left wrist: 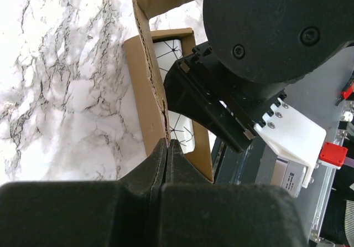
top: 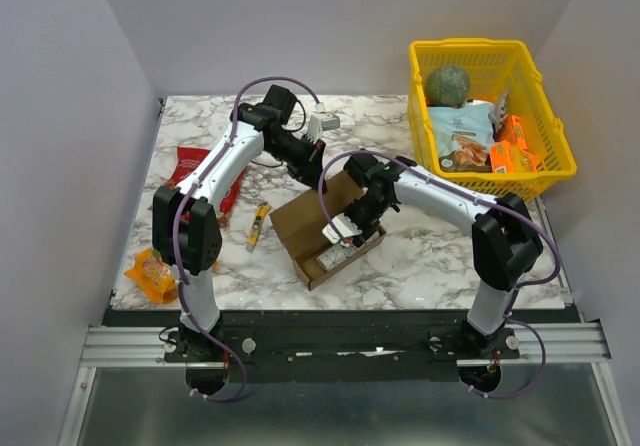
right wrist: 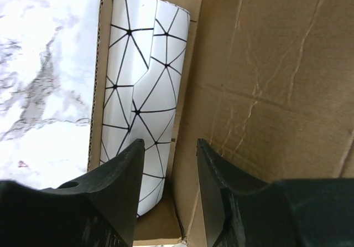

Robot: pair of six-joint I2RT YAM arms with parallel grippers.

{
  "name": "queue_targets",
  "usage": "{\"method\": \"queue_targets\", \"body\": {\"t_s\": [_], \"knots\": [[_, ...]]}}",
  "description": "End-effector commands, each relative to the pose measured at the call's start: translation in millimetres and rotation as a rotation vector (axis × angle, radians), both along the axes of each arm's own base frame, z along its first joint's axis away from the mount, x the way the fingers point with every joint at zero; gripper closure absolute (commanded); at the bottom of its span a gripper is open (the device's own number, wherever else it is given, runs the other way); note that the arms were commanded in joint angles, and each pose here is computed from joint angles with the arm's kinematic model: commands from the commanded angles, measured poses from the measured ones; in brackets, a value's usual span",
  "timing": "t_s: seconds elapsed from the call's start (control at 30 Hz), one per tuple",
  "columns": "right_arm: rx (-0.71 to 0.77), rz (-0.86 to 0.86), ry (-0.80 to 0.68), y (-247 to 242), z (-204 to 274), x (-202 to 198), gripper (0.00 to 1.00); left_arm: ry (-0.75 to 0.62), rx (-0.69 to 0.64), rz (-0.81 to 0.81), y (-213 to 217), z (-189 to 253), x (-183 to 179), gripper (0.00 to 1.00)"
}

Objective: Unpack the express box

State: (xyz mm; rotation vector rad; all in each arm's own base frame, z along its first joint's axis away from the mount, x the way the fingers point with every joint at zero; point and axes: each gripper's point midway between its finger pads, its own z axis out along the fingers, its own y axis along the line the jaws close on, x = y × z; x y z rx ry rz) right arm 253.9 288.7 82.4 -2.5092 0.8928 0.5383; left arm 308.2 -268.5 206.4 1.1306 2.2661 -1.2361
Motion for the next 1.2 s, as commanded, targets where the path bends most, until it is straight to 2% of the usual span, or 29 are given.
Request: {"method": "queue_targets", "body": {"t_s": [0.0, 0.43, 0.83, 1.17], "knots": [[-0.057, 0.022, 0.118, -13, 0, -28, 0.48, 0.019, -0.03, -0.021, -6, -1, -2, 1.0], [-0.105, -0.006, 0.21, -24, 8, -45, 0.44, 0.036, -0.014, -0.024, -9, -11, 1, 1.0], [-0.037, -0.137, 0.148, -7, -2, -22, 0.42, 0.046, -0.025, -0.034, -15, -10, 1, 1.0], [-0.131, -0.134, 0.164, -20, -28, -33, 0.4, 0.053, -0.029, -0.034, -17, -11, 2, 1.0]]}}
